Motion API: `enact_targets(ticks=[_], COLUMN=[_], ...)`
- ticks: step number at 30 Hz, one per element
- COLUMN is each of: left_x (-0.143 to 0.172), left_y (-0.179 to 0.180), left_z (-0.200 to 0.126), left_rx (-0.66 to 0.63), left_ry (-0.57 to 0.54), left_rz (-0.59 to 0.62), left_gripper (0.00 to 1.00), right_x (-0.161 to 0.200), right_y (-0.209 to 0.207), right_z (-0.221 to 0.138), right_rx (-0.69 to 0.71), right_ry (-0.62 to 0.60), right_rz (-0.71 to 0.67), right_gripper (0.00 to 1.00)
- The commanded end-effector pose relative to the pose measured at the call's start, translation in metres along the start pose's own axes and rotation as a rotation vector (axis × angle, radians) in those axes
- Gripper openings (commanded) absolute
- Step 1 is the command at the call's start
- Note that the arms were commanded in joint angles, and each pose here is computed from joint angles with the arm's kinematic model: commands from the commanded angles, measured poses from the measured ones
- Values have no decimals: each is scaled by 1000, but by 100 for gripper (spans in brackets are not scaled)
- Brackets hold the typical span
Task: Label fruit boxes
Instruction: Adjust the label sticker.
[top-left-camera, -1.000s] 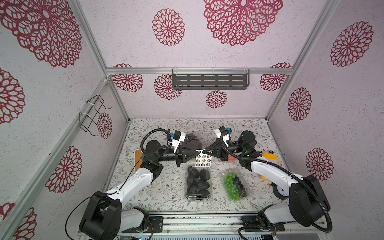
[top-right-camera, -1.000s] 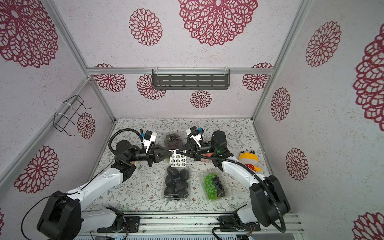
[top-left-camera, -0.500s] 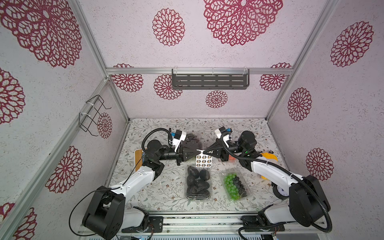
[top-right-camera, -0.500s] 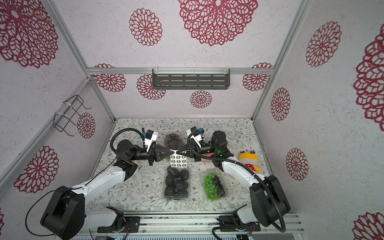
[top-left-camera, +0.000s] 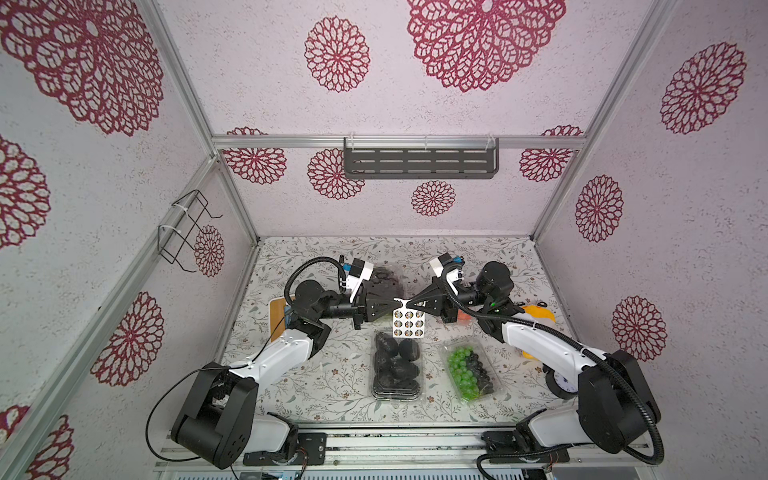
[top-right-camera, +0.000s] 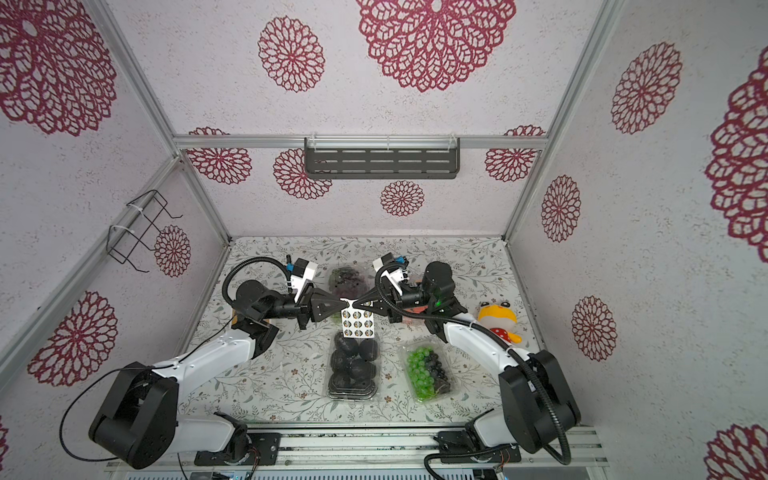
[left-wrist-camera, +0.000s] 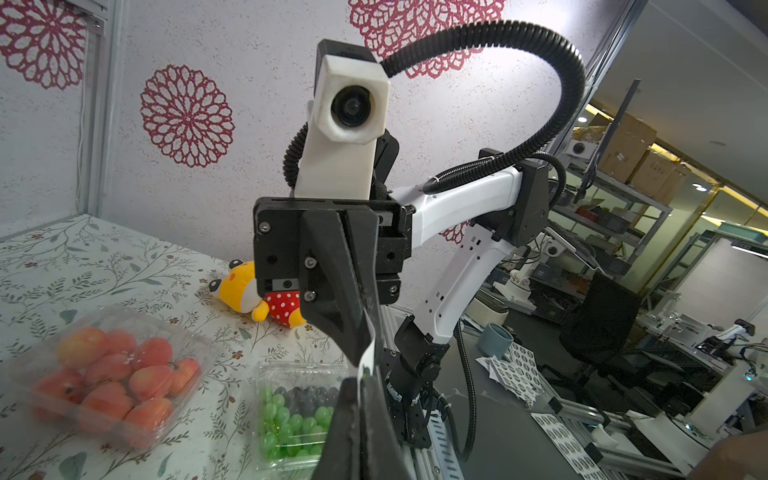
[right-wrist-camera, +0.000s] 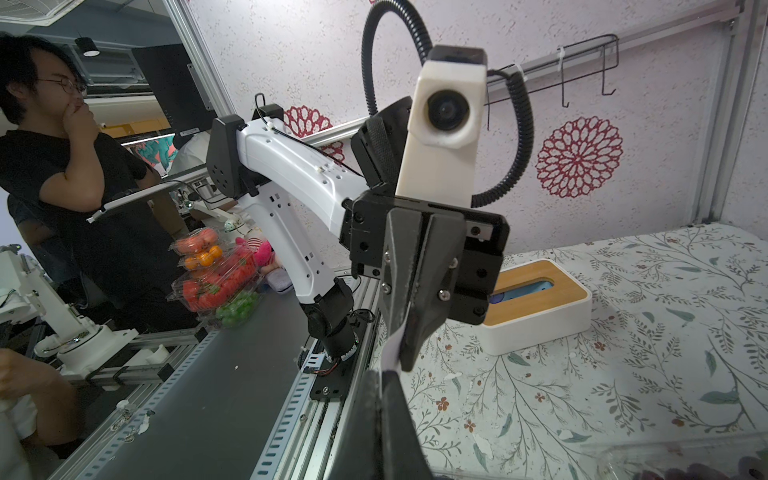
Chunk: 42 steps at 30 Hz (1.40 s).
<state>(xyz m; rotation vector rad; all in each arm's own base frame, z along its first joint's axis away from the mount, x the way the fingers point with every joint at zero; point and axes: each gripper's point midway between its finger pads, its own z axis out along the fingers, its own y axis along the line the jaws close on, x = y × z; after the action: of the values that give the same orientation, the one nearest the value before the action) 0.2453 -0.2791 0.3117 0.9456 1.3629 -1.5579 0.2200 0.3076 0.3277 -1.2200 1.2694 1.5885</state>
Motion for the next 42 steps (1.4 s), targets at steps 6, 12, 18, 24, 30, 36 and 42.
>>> enact_targets(ticks=[6,12,18,24,30,36,42], left_x=[-12,-8,-8,-8,-7,-5,-4], left_y=[-11,-2,0,0,1,0,-3], left_z=[1,8,7,7,9,10,10], left_rx=[59,66,57,49,42,33,29], left_ry=[-26,-14,-21,-19,-16,-7,0], left_rz=[32,-15,-22,-15,-18,-15,-8], left_gripper=[0,0,0,0,0,0,0], right_x=[-8,-7,-5,-6,-5,-2,2], right_y=[-2,-2,-1,2,-2,-6,-11], right_z=[2,3,2,2,2,3,2], right_rx=[-6,-21,-28,-20,-14,-10,27], right_ry=[-1,-2,-1,-1,2,6,25], right_rz=[-60,-53,-53,-65,-62,-53,-52], right_gripper=[0,0,0,0,0,0,0])
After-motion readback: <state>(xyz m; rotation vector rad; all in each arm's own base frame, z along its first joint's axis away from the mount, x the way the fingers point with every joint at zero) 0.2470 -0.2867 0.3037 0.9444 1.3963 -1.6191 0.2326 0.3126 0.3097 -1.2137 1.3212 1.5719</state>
